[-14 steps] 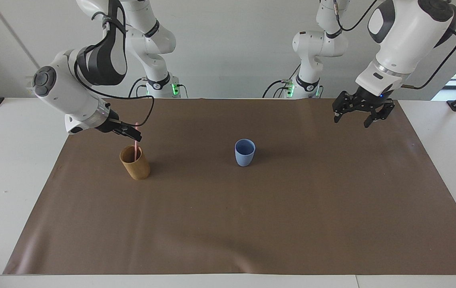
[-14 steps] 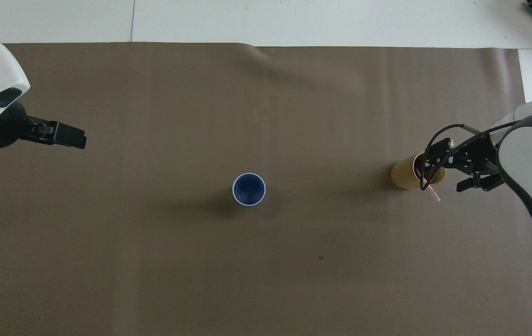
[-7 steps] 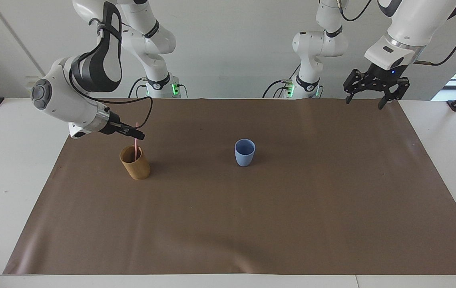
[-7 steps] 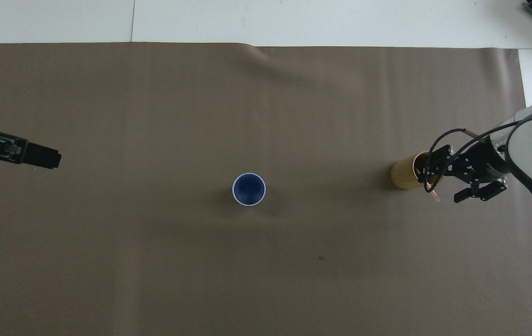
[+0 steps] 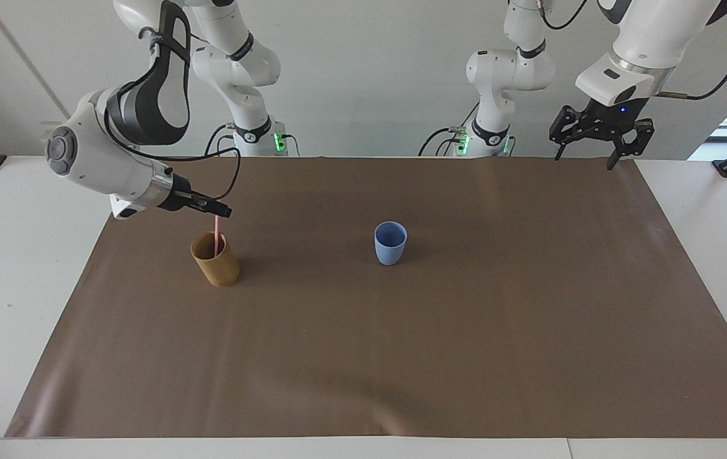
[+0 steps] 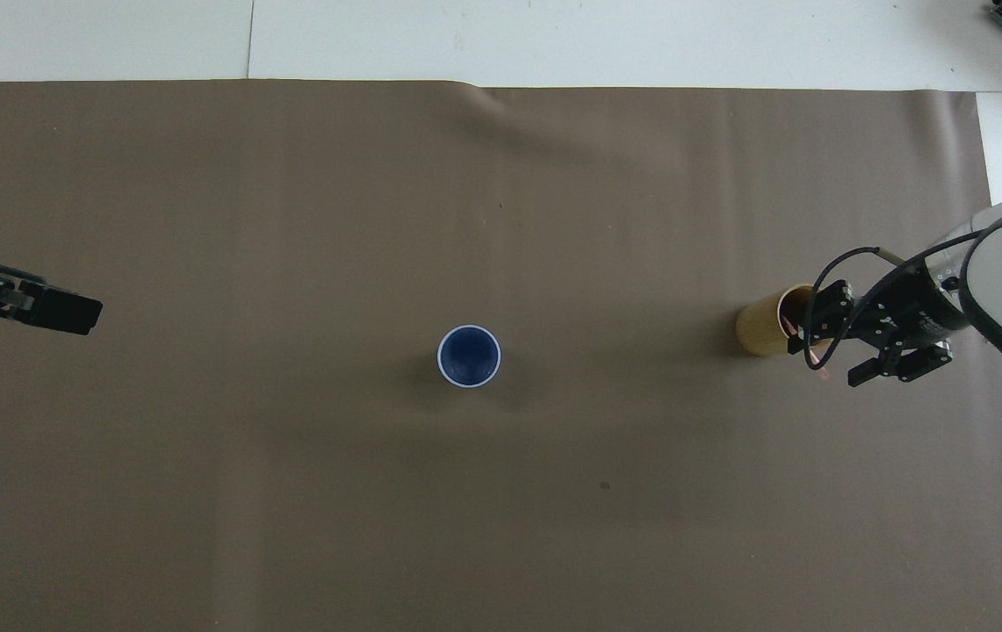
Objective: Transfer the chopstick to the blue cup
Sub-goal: 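Grasp the pink chopstick in the tan cup with the right gripper, then pull the pink chopstick up out of the tan cup, then carry the chopstick with the right gripper and drop it into the blue cup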
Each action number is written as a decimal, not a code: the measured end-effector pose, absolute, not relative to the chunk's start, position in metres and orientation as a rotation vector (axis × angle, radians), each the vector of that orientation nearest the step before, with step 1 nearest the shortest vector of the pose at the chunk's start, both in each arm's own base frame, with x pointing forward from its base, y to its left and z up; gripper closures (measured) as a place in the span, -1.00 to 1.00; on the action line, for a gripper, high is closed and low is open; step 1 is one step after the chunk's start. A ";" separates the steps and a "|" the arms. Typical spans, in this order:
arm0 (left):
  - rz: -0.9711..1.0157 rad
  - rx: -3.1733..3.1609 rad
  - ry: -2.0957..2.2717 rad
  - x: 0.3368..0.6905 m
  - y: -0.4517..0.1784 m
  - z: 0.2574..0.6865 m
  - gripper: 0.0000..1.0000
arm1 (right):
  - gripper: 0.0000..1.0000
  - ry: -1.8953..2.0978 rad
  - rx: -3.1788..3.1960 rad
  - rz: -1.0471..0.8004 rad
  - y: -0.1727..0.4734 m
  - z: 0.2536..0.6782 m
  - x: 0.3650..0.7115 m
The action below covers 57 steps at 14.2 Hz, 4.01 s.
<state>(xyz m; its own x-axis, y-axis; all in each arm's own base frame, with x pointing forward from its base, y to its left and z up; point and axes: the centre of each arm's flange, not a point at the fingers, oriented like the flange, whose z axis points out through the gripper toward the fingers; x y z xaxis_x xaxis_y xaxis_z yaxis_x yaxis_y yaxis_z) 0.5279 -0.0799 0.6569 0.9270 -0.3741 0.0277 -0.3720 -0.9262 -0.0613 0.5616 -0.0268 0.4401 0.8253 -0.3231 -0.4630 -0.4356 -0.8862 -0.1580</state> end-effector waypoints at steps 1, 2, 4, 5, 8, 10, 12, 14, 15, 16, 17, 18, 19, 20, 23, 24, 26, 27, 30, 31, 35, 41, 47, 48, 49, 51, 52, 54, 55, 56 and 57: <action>-0.060 -3.026 0.589 0.528 -0.080 0.657 -1.00 | -0.65 0.555 -2.753 0.627 -0.026 0.440 0.562; -0.059 -3.026 0.587 0.528 -0.079 0.657 -1.00 | -0.37 0.525 -2.755 0.622 -0.026 0.440 0.562; -0.059 -3.027 0.579 0.528 -0.076 0.657 -1.00 | 0.13 0.491 -2.758 0.618 -0.026 0.440 0.562; -0.060 -3.028 0.575 0.528 -0.075 0.657 -1.00 | 0.33 0.478 -2.759 0.617 -0.025 0.440 0.562; -0.062 -3.033 0.553 0.529 -0.071 0.657 -1.00 | 0.83 0.468 -2.759 0.624 -0.023 0.440 0.561; -0.063 -3.040 0.518 0.529 -0.068 0.657 -1.00 | 0.83 0.466 -2.759 0.624 -0.023 0.440 0.561; -0.066 -3.047 0.511 0.529 -0.068 0.657 -1.00 | 0.83 0.465 -2.759 0.623 -0.022 0.440 0.561; -0.068 -3.048 0.507 0.529 -0.069 0.657 -1.00 | 0.83 0.466 -2.760 0.617 -0.023 0.442 0.562; -0.068 -3.049 0.502 0.529 -0.069 0.657 -1.00 | 0.83 0.466 -2.760 0.615 -0.024 0.444 0.562; -0.069 -3.051 0.492 0.529 -0.069 0.657 -1.00 | 0.83 0.466 -2.758 0.619 -0.025 0.447 0.562; -0.071 -3.053 0.482 0.530 -0.069 0.657 -1.00 | 0.83 0.469 -2.756 0.618 -0.028 0.452 0.563; -0.072 -3.054 0.475 0.530 -0.069 0.657 -1.00 | 0.83 0.480 -2.756 0.611 -0.030 0.456 0.564; -0.072 -3.054 0.472 0.530 -0.069 0.657 -1.00 | 0.83 0.496 -2.756 0.604 -0.031 0.459 0.565; -0.071 -3.055 0.472 0.530 -0.070 0.657 -1.00 | 0.83 0.508 -2.757 0.596 -0.032 0.462 0.566; -0.070 -3.062 0.477 0.530 -0.074 0.656 -1.00 | 0.83 0.520 -2.760 0.573 -0.032 0.474 0.568; -0.073 -3.062 0.481 0.530 -0.076 0.657 -1.00 | 0.83 0.525 -2.761 0.568 -0.031 0.482 0.568; -0.076 -3.061 0.482 0.530 -0.078 0.658 -1.00 | 0.83 0.544 -2.751 0.556 -0.027 0.503 0.564; -0.076 -3.061 0.482 0.530 -0.078 0.658 -1.00 | 0.83 0.556 -2.737 0.552 -0.024 0.518 0.560; -0.075 -3.056 0.484 0.529 -0.081 0.658 -1.00 | 0.83 0.601 -2.702 0.527 -0.010 0.567 0.546; -0.073 -3.055 0.485 0.529 -0.081 0.658 -1.00 | 0.83 0.623 -2.685 0.516 -0.003 0.581 0.541; -0.054 -3.057 0.483 0.527 -0.081 0.657 -1.00 | 0.83 0.701 -2.592 0.561 0.053 0.605 0.532; -0.040 -3.076 0.459 0.529 -0.077 0.654 -1.00 | 0.83 1.044 -2.385 0.531 0.207 0.608 0.535; -0.024 -3.087 0.398 0.536 -0.056 0.649 -1.00 | 0.83 1.230 -2.176 0.609 0.306 0.571 0.533; -0.028 -3.087 0.397 0.535 -0.055 0.650 -1.00 | 0.83 1.249 -2.148 0.636 0.315 0.563 0.533; -0.032 -3.087 0.396 0.534 -0.055 0.652 -1.00 | 0.83 1.261 -2.119 0.662 0.320 0.555 0.535; -0.037 -3.087 0.393 0.532 -0.054 0.654 -1.00 | 0.83 1.287 -2.060 0.718 0.322 0.541 0.537; -0.038 -3.087 0.392 0.532 -0.054 0.654 -1.00 | 0.83 1.294 -2.049 0.739 0.324 0.536 0.535; -0.038 -3.088 0.391 0.532 -0.053 0.654 -1.00 | 0.83 1.312 -2.041 0.767 0.326 0.527 0.532; -0.038 -3.088 0.389 0.532 -0.053 0.654 -1.00 | 0.83 1.327 -2.034 0.781 0.327 0.523 0.531; -0.038 -3.088 0.386 0.532 -0.052 0.654 -1.00 | 0.83 1.340 -2.028 0.797 0.326 0.518 0.529; -0.038 -3.089 0.383 0.532 -0.052 0.654 -1.00 | 0.83 1.353 -2.021 0.808 0.326 0.511 0.529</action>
<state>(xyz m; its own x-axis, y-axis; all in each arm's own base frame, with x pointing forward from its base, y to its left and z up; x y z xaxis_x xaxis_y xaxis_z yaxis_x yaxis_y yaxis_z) 0.5322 -0.0516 0.6544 0.9694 -0.2444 0.0205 -0.2437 -0.9693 -0.0318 0.5286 0.3259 0.5110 0.3057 -0.5922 -0.7456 -0.9373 -0.3249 -0.1262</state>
